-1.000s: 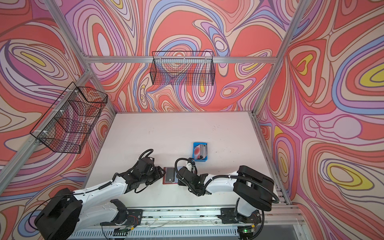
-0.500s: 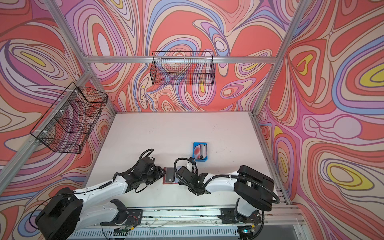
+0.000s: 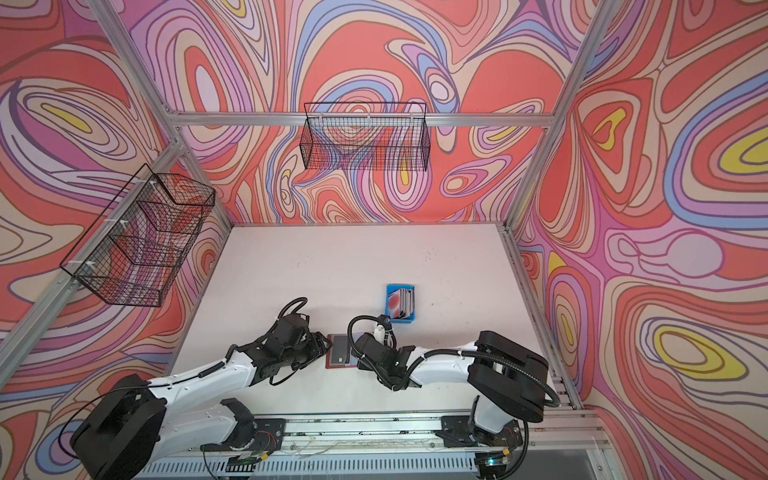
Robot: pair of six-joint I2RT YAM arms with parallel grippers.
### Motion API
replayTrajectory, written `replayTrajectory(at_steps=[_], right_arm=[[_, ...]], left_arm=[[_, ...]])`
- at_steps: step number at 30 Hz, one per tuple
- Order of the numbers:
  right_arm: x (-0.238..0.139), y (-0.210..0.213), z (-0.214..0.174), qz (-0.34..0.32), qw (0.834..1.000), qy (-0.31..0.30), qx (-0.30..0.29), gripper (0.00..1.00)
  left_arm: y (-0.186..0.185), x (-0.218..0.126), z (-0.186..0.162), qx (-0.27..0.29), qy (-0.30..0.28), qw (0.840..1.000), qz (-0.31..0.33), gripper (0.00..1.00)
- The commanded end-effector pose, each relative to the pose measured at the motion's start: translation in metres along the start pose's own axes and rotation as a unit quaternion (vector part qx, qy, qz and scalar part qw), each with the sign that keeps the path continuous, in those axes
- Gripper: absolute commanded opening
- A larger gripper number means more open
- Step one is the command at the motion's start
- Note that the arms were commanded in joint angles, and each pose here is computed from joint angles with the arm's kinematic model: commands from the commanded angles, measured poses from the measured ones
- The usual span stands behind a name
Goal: Put the credit cards into the card holder
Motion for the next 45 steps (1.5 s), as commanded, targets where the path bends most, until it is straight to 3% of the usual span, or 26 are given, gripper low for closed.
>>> replayTrajectory(at_steps=[1, 26, 35, 45], right_arm=[[-0.005, -0.005, 0.0, -0.012, 1.0, -0.006, 0.002, 0.43], [0.011, 0.008, -0.006, 0.02, 1.0, 0.018, -0.008, 0.44], [0.001, 0.032, 0.004, 0.099, 0.995, 0.005, -0.017, 0.55], [0.007, 0.051, 0.005, 0.129, 0.991, 0.017, -0.035, 0.59]], left_arm=[[-0.001, 0.001, 0.001, -0.009, 0.005, 1.0, 0.004, 0.62], [-0.004, 0.004, 0.0, -0.007, 0.018, 1.0, -0.008, 0.62], [-0.004, 0.002, 0.0, -0.006, 0.015, 1.0, -0.008, 0.62], [-0.003, -0.009, 0.003, -0.002, -0.013, 1.0, -0.003, 0.62]])
Point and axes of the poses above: each gripper's point midway between its finger pads, its own x axis out along the fingers, its own y axis along the line the jaws close on, z = x × y, the point moved 10 cm from there along -x, back along the fingers, and after that the axes turned 3 degrees about x, right-handed, at the moved point
